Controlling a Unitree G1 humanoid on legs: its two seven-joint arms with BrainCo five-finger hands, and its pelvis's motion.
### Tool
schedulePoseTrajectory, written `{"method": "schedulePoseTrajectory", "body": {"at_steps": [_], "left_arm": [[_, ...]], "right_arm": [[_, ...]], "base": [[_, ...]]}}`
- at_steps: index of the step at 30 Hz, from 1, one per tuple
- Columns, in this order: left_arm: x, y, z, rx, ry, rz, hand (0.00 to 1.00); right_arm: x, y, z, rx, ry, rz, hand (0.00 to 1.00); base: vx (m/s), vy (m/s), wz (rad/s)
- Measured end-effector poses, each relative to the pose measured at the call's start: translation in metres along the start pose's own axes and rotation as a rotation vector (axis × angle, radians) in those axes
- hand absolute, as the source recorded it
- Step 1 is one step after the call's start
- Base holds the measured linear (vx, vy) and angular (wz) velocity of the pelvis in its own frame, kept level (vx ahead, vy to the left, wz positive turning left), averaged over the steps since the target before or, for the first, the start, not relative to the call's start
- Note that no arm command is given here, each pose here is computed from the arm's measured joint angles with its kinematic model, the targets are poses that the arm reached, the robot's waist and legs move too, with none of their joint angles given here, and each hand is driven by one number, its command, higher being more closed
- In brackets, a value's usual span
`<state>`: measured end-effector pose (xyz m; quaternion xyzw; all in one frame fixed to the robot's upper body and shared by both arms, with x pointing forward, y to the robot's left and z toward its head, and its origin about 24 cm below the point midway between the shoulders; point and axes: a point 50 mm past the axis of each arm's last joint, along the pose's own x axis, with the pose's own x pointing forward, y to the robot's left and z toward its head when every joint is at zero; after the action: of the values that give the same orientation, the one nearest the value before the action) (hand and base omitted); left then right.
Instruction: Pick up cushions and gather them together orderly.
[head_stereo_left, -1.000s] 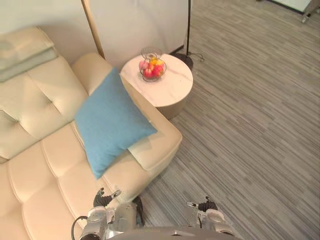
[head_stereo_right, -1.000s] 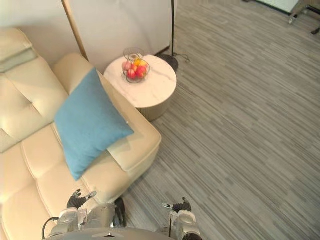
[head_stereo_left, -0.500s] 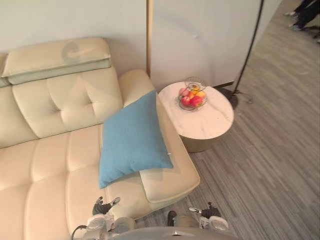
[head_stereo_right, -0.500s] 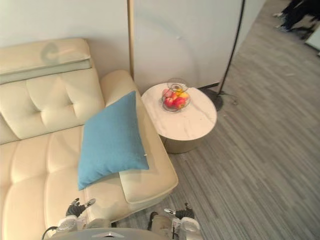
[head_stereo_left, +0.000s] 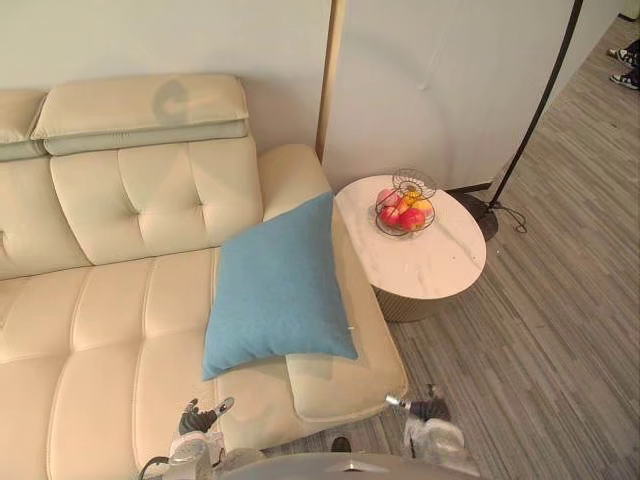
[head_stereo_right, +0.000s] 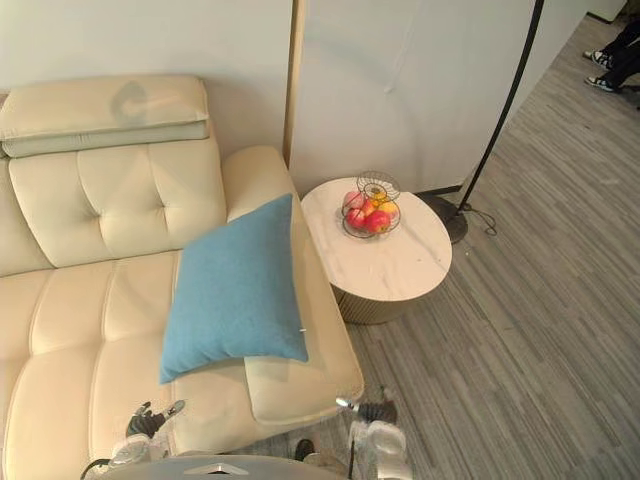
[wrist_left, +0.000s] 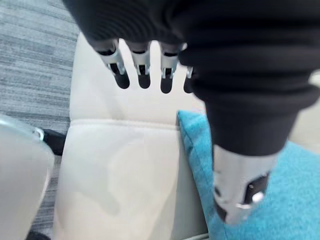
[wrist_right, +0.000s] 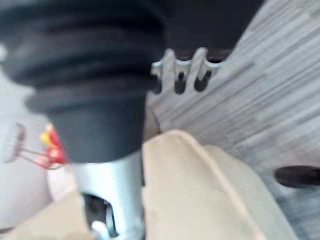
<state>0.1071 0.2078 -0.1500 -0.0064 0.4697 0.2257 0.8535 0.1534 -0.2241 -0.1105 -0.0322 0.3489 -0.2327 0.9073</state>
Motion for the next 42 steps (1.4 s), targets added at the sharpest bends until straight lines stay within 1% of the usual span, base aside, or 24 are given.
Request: {"method": "schedulePoseTrajectory", "body": {"at_steps": [5,10,14,16,17,18,19,20,24,26,27,28,29,30,32,33,35,37,39,42], "left_arm": [[0.004,0.030,0.015,-0.019,-0.065,0.083,0.00],[0.004,0.043,0.028,-0.052,-0.114,0.130,0.00],[0.008,0.058,0.052,-0.025,-0.189,0.161,0.00],[0.009,0.058,0.065,-0.023,-0.227,0.160,0.00],[0.010,0.053,0.088,-0.022,-0.295,0.144,0.00],[0.010,0.050,0.097,-0.018,-0.319,0.136,0.00],[0.011,0.042,0.122,-0.012,-0.382,0.115,0.00],[0.010,0.036,0.137,-0.012,-0.422,0.103,0.00],[0.004,0.014,0.181,-0.006,-0.534,0.052,0.00],[0.001,0.007,0.196,-0.016,-0.572,0.035,0.00],[-0.003,0.001,0.215,-0.018,-0.618,0.025,0.00],[-0.005,0.000,0.222,-0.016,-0.636,0.024,0.00],[-0.010,-0.003,0.242,-0.003,-0.684,0.019,0.00],[-0.011,-0.004,0.249,0.002,-0.698,0.019,0.00],[-0.023,-0.010,0.280,0.000,-0.774,0.004,0.00],[-0.026,-0.011,0.287,0.003,-0.794,0.000,0.00],[-0.041,-0.022,0.318,0.010,-0.865,-0.024,0.00],[-0.051,-0.031,0.334,0.010,-0.900,-0.045,0.00],[-0.068,-0.044,0.356,0.013,-0.965,-0.083,0.00],[-0.087,-0.053,0.376,0.013,-1.031,-0.110,0.00]], "right_arm": [[0.004,-0.013,0.045,-0.001,-0.194,-0.040,0.00],[0.002,-0.022,0.075,-0.006,-0.323,-0.053,0.00],[0.005,-0.008,0.103,-0.033,-0.409,0.007,0.00],[0.006,0.000,0.116,-0.041,-0.448,0.038,0.00],[0.006,0.008,0.131,-0.041,-0.493,0.061,0.00],[0.005,0.011,0.136,-0.042,-0.507,0.069,0.00],[0.001,0.019,0.152,-0.027,-0.563,0.097,0.00],[-0.002,0.026,0.166,-0.012,-0.609,0.124,0.00],[-0.017,0.053,0.216,0.017,-0.764,0.201,0.00],[-0.022,0.060,0.230,0.011,-0.807,0.221,0.00],[-0.026,0.065,0.243,0.001,-0.849,0.235,0.00],[-0.028,0.067,0.248,-0.002,-0.865,0.238,0.00],[-0.034,0.073,0.266,-0.010,-0.915,0.248,0.00],[-0.035,0.075,0.271,-0.010,-0.926,0.250,0.00],[-0.040,0.083,0.295,0.001,-0.964,0.257,0.00],[-0.042,0.084,0.300,-0.002,-0.972,0.261,0.00],[-0.048,0.089,0.321,-0.014,-1.014,0.261,0.00],[-0.053,0.093,0.331,-0.031,-1.039,0.257,0.00],[-0.060,0.097,0.341,-0.022,-1.069,0.257,0.00],[-0.069,0.101,0.350,-0.024,-1.098,0.267,0.00]], "base": [[-0.12,0.016,0.07],[-0.09,0.006,0.10],[-0.03,-0.009,0.06],[-0.01,-0.008,0.10],[-0.03,-0.031,0.26],[-0.04,-0.028,0.36],[-0.06,-0.027,0.31],[-0.05,-0.011,0.30],[-0.10,-0.009,0.11],[-0.10,-0.004,0.04],[-0.10,-0.009,0.06],[-0.13,-0.017,0.03],[-0.09,-0.015,0.00],[-0.12,-0.018,-0.01],[-0.11,-0.018,-0.03],[-0.10,-0.026,-0.03],[-0.12,-0.031,-0.01],[-0.08,-0.031,-0.03],[-0.05,-0.034,-0.04],[-0.03,-0.033,-0.05]]}}
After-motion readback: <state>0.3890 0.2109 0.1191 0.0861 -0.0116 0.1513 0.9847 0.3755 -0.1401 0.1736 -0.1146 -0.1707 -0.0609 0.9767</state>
